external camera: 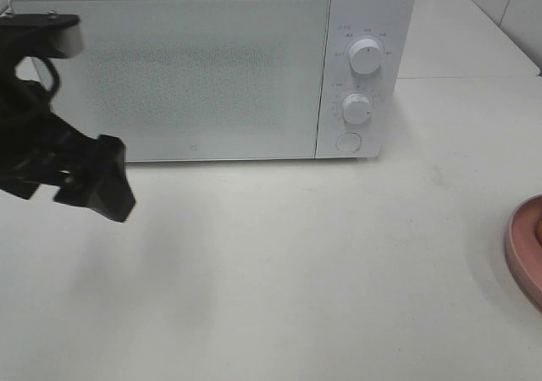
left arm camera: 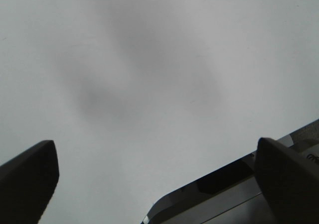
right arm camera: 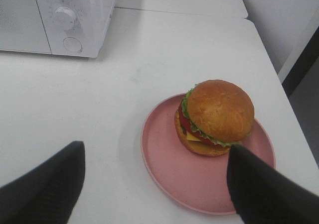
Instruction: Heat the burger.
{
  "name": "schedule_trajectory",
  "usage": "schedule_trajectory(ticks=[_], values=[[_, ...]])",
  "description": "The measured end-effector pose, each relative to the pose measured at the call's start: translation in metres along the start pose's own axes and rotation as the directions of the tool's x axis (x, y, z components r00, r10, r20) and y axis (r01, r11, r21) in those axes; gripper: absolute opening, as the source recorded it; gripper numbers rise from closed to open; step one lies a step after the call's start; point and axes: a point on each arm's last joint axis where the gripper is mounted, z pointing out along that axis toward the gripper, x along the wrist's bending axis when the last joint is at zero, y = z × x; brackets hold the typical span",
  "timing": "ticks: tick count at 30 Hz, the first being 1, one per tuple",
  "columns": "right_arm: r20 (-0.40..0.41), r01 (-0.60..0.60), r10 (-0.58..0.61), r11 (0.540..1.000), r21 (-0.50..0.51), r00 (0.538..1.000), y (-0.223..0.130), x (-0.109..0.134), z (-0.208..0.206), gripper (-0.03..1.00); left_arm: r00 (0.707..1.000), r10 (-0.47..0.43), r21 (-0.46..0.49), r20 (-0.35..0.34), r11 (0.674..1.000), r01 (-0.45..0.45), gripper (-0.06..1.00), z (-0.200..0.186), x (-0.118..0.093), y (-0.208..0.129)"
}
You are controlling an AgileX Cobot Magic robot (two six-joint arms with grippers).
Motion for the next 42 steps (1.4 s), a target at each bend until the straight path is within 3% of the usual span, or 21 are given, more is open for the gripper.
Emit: schedule_trajectory(ticks=[2, 8, 13, 17, 32, 37, 42], values=[[0.0, 0.0, 0.0, 1.0, 0.0, 1.0, 0.0, 0.0, 0.0, 0.76, 0.992, -0.12, -0.008, -0.037, 0.993, 0.12, 0.99, -0.02, 0.033, -0.006], [0.0, 0.0, 0.0, 1.0, 0.0, 1.0, 0.0, 0.0, 0.0, 0.76, 0.961, -0.261, -0.025, -0.089, 0.965, 0.259, 0.99, -0.047, 0.068, -0.023], [0.0, 0.0, 0.0, 1.0, 0.0, 1.0, 0.0, 0.0, 0.0, 0.76, 0.936, -0.331, -0.057, -0.122, 0.943, 0.327, 0.99, -0.068, 0.084, -0.042], [0.0, 0.0, 0.0, 1.0, 0.0, 1.0, 0.0, 0.0, 0.0, 0.76, 0.923, -0.361, -0.079, -0.137, 0.932, 0.353, 0.99, -0.073, 0.085, -0.063], [0.0, 0.0, 0.0, 1.0, 0.0, 1.0, 0.0, 0.0, 0.0, 0.76, 0.93, -0.34, -0.063, -0.141, 0.94, 0.334, 0.99, -0.057, 0.064, -0.138], [0.0, 0.0, 0.0, 1.0, 0.0, 1.0, 0.0, 0.0, 0.0, 0.76, 0.931, -0.336, -0.131, -0.141, 0.939, 0.319, 0.99, -0.056, 0.057, -0.157], [0.0, 0.0, 0.0, 1.0, 0.0, 1.0, 0.0, 0.0, 0.0, 0.76, 0.936, -0.323, -0.284, -0.142, 0.919, 0.274, 0.99, -0.068, 0.049, -0.172]])
